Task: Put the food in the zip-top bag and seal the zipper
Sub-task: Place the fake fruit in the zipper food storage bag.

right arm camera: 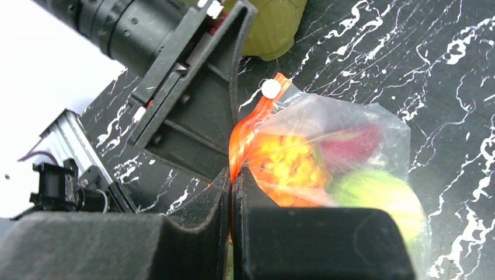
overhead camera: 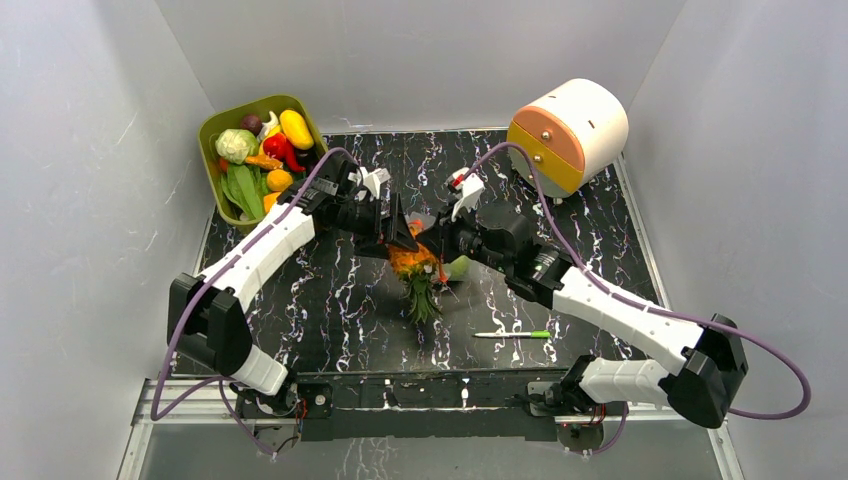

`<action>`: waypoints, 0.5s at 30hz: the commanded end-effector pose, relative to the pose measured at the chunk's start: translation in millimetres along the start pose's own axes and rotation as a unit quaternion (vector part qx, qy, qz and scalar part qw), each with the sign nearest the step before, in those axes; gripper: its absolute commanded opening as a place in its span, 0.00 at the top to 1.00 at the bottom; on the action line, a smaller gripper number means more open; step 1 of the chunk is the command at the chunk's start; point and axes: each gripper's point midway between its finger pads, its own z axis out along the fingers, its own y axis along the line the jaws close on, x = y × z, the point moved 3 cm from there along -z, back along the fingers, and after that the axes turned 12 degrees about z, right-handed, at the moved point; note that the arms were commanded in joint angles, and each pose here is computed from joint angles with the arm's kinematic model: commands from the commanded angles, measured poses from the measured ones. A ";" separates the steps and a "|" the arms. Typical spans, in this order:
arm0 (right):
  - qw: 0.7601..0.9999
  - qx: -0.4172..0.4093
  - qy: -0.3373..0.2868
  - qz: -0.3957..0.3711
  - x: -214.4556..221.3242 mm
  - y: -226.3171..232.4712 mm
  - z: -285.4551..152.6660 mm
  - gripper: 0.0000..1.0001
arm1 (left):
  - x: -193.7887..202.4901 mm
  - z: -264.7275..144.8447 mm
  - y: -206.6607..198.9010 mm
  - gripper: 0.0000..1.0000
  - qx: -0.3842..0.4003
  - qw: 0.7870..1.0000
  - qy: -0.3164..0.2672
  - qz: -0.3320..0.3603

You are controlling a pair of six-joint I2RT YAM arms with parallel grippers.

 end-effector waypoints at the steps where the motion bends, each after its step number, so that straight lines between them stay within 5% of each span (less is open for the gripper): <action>1: 0.997 0.008 -0.049 0.058 -31.2 14.6 2.2 1.00 | -11.0 -16.5 -14.5 0.24 -0.005 0.999 -0.040 0.003; 5: 0.996 -0.008 -0.038 0.075 -25.5 18.8 6.9 1.00 | -15.4 -19.3 -22.4 0.35 0.009 0.999 -0.050 -0.004; 15: 0.993 -0.006 -0.047 0.111 -20.8 15.9 10.6 1.00 | -18.9 -31.0 -30.6 0.06 0.002 0.998 -0.062 -0.004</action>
